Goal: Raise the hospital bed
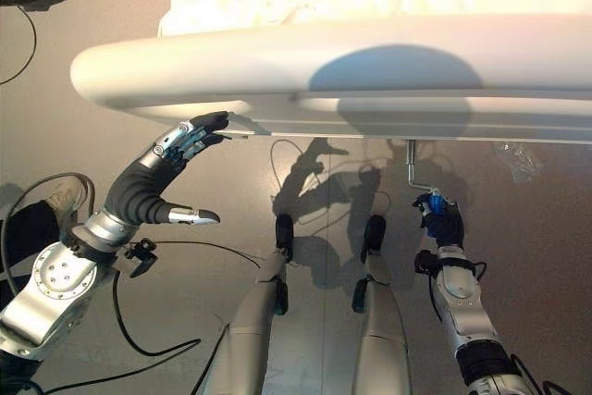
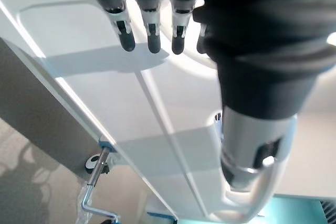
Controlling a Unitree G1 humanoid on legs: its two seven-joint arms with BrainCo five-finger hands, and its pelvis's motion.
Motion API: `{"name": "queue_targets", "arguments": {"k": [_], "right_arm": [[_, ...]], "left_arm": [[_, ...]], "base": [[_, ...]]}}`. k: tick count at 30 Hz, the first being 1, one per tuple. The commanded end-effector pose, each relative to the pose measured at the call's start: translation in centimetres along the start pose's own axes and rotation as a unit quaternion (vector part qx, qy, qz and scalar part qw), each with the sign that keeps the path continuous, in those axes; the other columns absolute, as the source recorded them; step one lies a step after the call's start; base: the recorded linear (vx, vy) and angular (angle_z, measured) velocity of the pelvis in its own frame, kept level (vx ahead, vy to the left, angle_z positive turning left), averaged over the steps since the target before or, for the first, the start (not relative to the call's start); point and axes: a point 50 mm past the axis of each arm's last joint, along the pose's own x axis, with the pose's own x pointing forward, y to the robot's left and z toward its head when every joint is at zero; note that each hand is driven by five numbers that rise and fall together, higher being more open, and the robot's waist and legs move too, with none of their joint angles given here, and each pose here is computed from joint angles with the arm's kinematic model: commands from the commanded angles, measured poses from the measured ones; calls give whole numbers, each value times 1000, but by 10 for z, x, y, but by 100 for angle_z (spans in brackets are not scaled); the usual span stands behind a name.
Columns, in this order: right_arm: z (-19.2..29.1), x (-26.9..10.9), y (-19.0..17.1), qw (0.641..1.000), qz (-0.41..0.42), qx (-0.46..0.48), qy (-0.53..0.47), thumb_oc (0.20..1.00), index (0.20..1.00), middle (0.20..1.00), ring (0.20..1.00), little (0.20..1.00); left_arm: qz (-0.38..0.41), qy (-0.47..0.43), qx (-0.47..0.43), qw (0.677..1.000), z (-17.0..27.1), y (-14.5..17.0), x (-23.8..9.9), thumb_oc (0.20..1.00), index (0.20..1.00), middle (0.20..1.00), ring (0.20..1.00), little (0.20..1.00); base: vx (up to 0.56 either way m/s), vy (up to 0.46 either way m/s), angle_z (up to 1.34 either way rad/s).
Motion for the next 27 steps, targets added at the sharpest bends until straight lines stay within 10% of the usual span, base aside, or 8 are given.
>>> {"name": "queue_targets", "arguments": {"k": [1,14,27], "right_arm": [[81,7,-140,938,-303,7,-169,200,200,200,200,200],[31,28,-159,949,-270,-152,61,200,200,200,200,200],[25,66,-98,956,-138,-218,141,200,200,200,200,200]], "left_arm": [[-5,-53,-28,998,13,-6,7,1000,1000,1000,1000,1000],[-31,-83,-74,993,23,-18,17,1000,1000,1000,1000,1000],[-35,-113,-71,990,34,-16,34,1000,1000,1000,1000,1000]], "base": [[0,0,0],[-6,-11,-1],[2,3,1]]}}
